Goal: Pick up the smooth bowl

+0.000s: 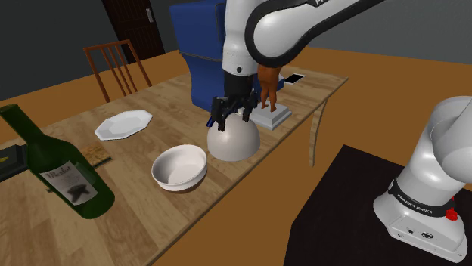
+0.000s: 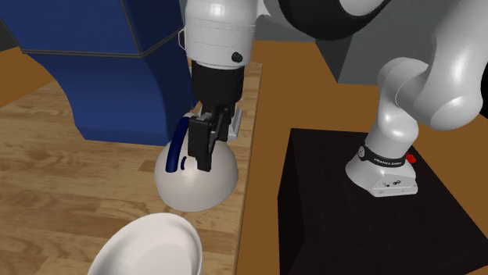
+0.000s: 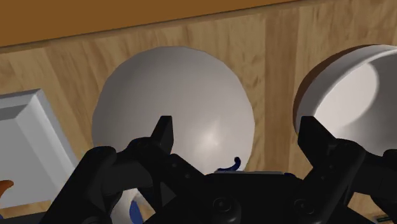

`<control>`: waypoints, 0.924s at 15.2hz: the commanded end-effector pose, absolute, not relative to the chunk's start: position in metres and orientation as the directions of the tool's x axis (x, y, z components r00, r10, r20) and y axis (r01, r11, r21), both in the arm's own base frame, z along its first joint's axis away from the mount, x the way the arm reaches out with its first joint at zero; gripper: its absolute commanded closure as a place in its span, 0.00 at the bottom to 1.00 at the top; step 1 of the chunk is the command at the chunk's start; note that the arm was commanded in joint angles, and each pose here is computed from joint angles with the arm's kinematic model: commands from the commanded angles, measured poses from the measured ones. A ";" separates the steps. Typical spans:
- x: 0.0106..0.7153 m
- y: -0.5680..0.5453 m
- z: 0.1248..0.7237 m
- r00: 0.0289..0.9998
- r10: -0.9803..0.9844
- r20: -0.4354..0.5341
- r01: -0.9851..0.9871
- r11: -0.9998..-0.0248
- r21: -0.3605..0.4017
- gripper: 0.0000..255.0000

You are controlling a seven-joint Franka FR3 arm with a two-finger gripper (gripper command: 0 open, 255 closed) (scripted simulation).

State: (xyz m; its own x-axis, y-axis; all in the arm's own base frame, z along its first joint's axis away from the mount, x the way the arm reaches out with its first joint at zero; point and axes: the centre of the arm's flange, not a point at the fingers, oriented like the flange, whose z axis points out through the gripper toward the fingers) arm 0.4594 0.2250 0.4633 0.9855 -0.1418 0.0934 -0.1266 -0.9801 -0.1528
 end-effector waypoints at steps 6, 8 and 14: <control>0.507 0.296 0.423 0.987 -0.124 0.107 -0.106 -0.982 -0.154 0.00; 0.519 0.316 0.412 0.987 -0.118 0.110 -0.101 -0.983 -0.154 0.00; 0.524 0.324 0.382 0.987 -0.116 0.111 -0.099 -0.983 -0.154 0.00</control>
State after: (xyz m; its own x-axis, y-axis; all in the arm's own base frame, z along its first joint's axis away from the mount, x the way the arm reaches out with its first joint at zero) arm 0.5244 0.3257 0.3924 0.9860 -0.1141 0.1214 -0.0938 -0.9825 -0.1609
